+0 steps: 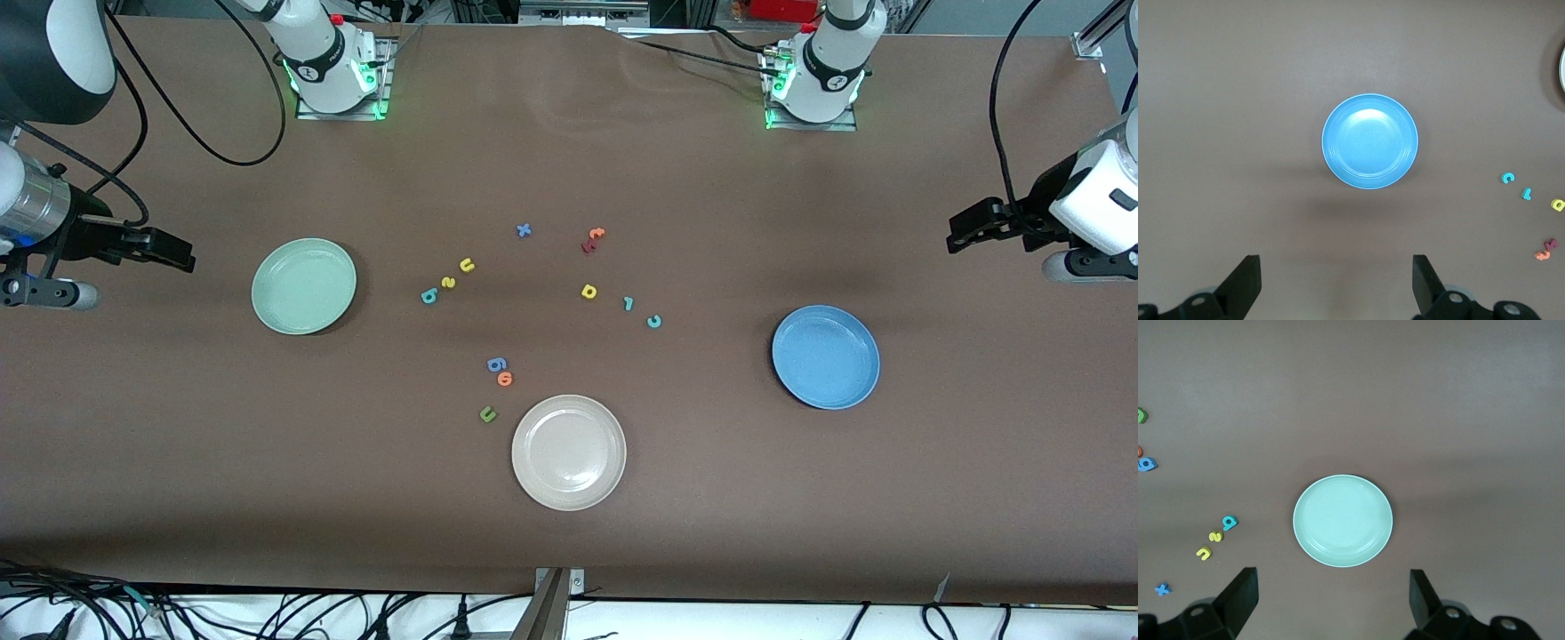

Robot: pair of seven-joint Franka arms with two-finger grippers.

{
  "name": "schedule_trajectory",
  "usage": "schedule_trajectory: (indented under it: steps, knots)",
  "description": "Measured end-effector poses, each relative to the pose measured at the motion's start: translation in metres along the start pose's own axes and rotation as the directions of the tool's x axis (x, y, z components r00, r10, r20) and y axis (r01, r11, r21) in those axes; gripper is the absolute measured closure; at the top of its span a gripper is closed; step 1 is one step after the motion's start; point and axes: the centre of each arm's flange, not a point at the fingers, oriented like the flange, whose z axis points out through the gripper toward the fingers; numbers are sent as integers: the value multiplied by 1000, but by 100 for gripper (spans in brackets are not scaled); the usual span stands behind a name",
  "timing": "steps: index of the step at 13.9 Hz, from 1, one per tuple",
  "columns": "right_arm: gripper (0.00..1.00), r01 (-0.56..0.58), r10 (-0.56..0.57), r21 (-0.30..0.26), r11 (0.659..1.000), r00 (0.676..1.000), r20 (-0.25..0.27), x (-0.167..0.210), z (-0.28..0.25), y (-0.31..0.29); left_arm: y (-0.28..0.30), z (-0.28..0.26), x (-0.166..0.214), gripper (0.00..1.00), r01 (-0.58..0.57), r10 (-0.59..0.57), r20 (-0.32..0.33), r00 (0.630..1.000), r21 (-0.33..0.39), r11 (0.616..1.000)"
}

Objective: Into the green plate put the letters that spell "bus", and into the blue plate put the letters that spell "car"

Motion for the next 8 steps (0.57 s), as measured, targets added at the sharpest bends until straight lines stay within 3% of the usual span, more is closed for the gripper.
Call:
schedule_trajectory:
  steps: [8]
  knots:
    - [0,0,0,0,1000,1000,0,0,0,0,6,0,0,0,-10,10,0,1000,0,1000]
